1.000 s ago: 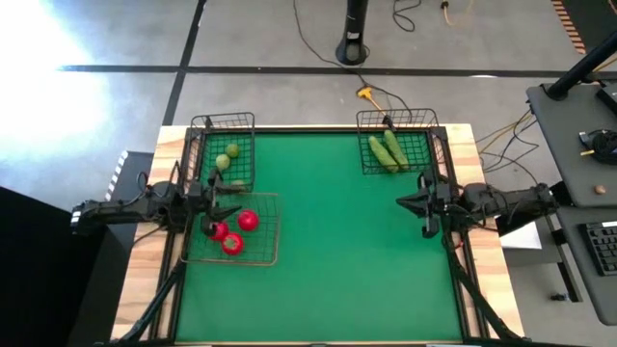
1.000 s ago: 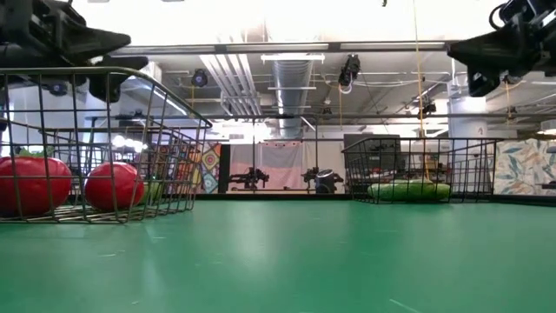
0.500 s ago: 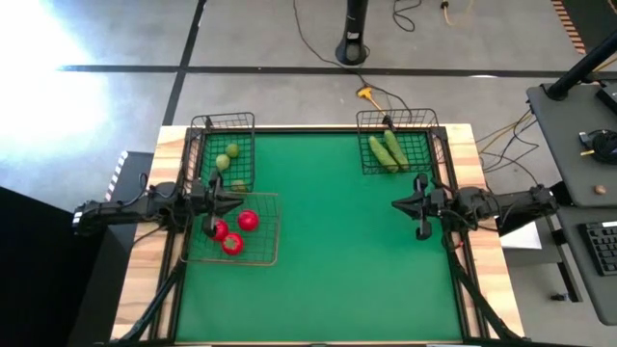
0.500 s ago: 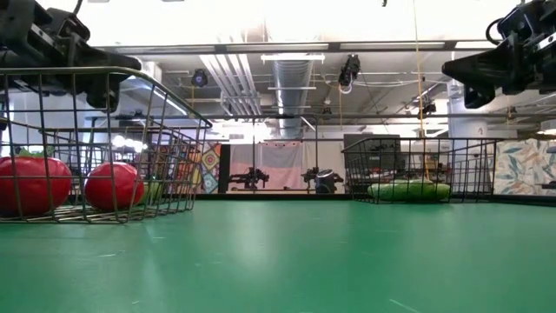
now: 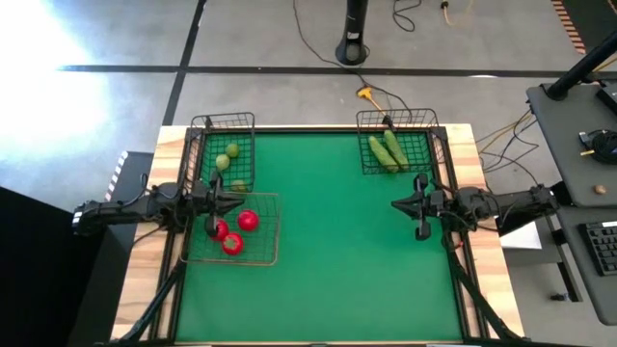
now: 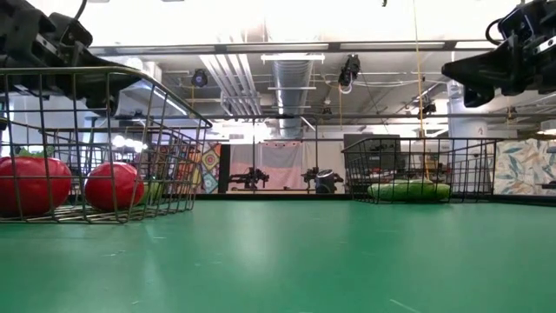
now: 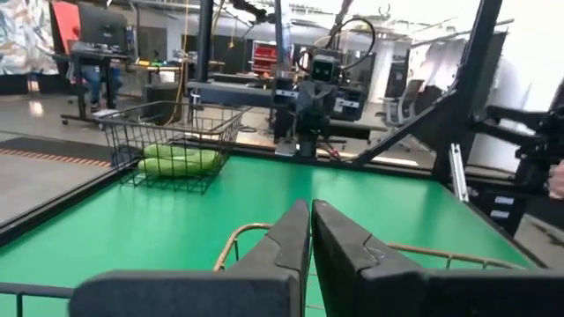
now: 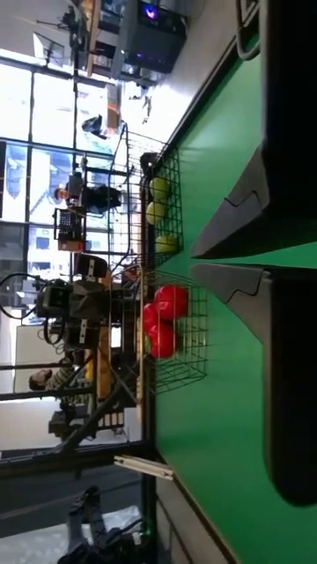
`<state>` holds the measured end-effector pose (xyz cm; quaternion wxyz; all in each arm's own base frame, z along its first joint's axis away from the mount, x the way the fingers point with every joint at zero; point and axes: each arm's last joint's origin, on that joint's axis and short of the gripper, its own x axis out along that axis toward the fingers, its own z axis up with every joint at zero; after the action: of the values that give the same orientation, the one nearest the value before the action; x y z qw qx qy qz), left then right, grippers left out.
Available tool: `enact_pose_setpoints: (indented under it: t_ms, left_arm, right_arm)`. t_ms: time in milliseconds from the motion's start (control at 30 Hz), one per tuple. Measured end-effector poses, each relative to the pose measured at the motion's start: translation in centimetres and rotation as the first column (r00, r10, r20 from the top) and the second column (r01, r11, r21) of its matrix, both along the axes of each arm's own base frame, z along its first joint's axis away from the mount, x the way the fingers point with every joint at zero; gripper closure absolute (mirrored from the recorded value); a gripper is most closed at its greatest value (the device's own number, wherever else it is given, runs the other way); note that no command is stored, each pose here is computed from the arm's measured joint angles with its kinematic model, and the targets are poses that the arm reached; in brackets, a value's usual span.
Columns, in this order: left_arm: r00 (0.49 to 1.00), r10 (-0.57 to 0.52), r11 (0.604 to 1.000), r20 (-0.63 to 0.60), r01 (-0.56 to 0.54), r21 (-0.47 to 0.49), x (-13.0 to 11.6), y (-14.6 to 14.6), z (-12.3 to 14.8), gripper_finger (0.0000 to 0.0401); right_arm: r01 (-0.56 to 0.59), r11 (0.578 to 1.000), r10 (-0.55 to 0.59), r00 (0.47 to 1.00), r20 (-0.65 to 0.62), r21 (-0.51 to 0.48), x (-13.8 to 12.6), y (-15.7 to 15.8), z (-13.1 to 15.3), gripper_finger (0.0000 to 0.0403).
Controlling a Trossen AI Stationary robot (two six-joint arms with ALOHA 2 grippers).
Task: Sort produce into baskets
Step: Return to Home Position
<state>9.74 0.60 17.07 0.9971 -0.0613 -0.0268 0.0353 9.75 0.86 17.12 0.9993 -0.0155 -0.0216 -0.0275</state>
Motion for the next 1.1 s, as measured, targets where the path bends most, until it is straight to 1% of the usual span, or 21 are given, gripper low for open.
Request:
enact_pose_setpoints:
  t_ms: [100,133,167,233,300,333,433,533,633,967,1100]
  left_arm:
    - [1.0,0.006,1.0,-0.004,-0.006,0.017,0.0,0.02,-0.02,0.0401]
    - [1.0,0.025,1.0,-0.002,-0.025,0.016,-0.01,0.07,-0.01,0.0401]
    - [0.998,0.065,0.998,-0.003,-0.065,0.011,-0.02,0.18,-0.02,0.0401]
    - [0.989,0.145,0.989,-0.002,-0.145,-0.041,-0.06,0.42,-0.04,0.0401]
    - [0.984,0.18,0.982,-0.011,-0.18,-0.056,-0.04,0.53,0.0,0.0401]
    - [0.983,0.184,0.982,-0.017,-0.184,-0.048,-0.02,0.54,-0.02,0.0401]
    - [0.982,0.187,0.982,-0.028,-0.188,-0.029,0.02,0.54,-0.03,0.0401]
    - [0.981,0.189,0.981,-0.034,-0.19,-0.025,0.06,0.55,-0.07,0.0401]
    - [0.981,0.19,0.981,-0.04,-0.191,-0.024,0.1,0.55,-0.11,0.0401]
    - [0.98,0.189,0.981,-0.053,-0.191,-0.022,0.2,0.56,-0.18,0.0401]
    - [0.98,0.189,0.981,-0.059,-0.191,-0.021,0.24,0.56,-0.22,0.0401]
  right_arm:
    - [0.004,0.999,-0.005,1.0,-0.011,-0.038,0.05,0.0,-0.07,0.039]
    - [0.015,0.999,-0.015,1.0,-0.014,-0.049,0.06,-0.03,-0.09,0.039]
    - [0.033,0.998,-0.034,0.999,-0.017,-0.053,0.08,-0.08,-0.12,0.039]
    - [0.062,0.997,-0.063,0.998,-0.025,-0.054,0.13,-0.15,-0.18,0.039]
    - [0.067,0.995,-0.071,0.997,-0.041,-0.074,0.22,-0.16,-0.29,0.039]
    - [0.069,0.992,-0.074,0.996,-0.05,-0.101,0.26,-0.16,-0.35,0.039]
    - [0.093,0.97,-0.112,0.991,-0.077,-0.223,0.38,-0.23,-0.51,0.039]
    - [0.088,0.956,-0.119,0.988,-0.095,-0.28,0.48,-0.23,-0.65,0.039]
    - [0.085,0.957,-0.119,0.987,-0.106,-0.279,0.54,-0.22,-0.75,0.039]
    - [0.095,0.983,-0.112,0.988,-0.104,-0.159,0.54,-0.22,-0.77,0.039]
    - [0.097,0.986,-0.111,0.988,-0.103,-0.133,0.54,-0.22,-0.77,0.039]
